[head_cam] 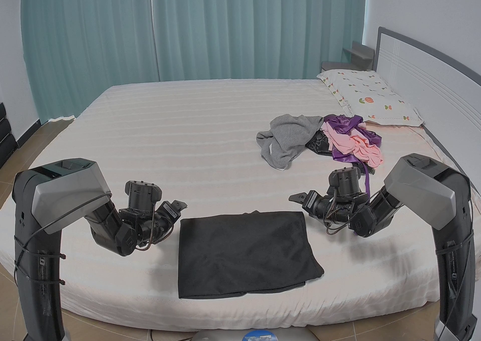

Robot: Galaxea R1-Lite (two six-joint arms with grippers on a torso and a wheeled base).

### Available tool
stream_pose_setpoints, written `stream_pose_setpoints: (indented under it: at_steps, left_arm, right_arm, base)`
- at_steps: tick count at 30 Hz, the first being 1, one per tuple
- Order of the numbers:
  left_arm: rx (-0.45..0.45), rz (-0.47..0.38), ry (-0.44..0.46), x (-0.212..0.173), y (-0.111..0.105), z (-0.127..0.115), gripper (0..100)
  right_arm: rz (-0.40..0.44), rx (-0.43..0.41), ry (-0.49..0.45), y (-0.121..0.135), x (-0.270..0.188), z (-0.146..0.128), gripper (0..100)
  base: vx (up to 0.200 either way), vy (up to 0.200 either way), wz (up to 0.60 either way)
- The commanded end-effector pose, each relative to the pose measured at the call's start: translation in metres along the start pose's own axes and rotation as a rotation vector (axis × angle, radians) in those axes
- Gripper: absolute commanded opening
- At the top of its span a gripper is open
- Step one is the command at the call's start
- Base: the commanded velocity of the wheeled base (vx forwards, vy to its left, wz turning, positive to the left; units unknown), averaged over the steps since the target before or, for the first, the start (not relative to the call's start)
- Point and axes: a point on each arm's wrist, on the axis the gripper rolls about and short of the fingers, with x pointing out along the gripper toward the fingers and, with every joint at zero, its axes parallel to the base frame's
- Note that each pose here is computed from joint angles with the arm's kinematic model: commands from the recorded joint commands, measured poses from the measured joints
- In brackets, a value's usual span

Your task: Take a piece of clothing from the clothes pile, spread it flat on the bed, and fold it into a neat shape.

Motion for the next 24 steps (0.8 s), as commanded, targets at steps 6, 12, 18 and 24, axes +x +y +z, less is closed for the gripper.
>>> stream_pose_setpoints:
  at_steps: [6,12,18,24]
  left_arm:
    - [0.053,-0.068,0.165,-0.035,0.007,-0.007,100]
    - [0.096,-0.101,0.235,-0.048,0.016,-0.017,100]
    - [0.223,-0.112,0.296,-0.057,0.019,-0.046,100]
    - [0.309,-0.101,0.305,-0.057,0.021,-0.053,100]
  right_arm:
    - [-0.013,0.009,-0.013,0.013,-0.075,0.009,100]
    - [-0.047,0.023,0.015,0.011,-0.106,-0.004,100]
    - [-0.067,0.119,-0.037,-0.003,-0.109,-0.012,100]
    - [-0.046,0.131,-0.054,-0.010,-0.102,-0.017,100]
  base:
    - [0.000,0.000,0.00]
    - [0.000,0.000,0.00]
    - [0.000,0.000,0.00]
    - [0.000,0.000,0.00]
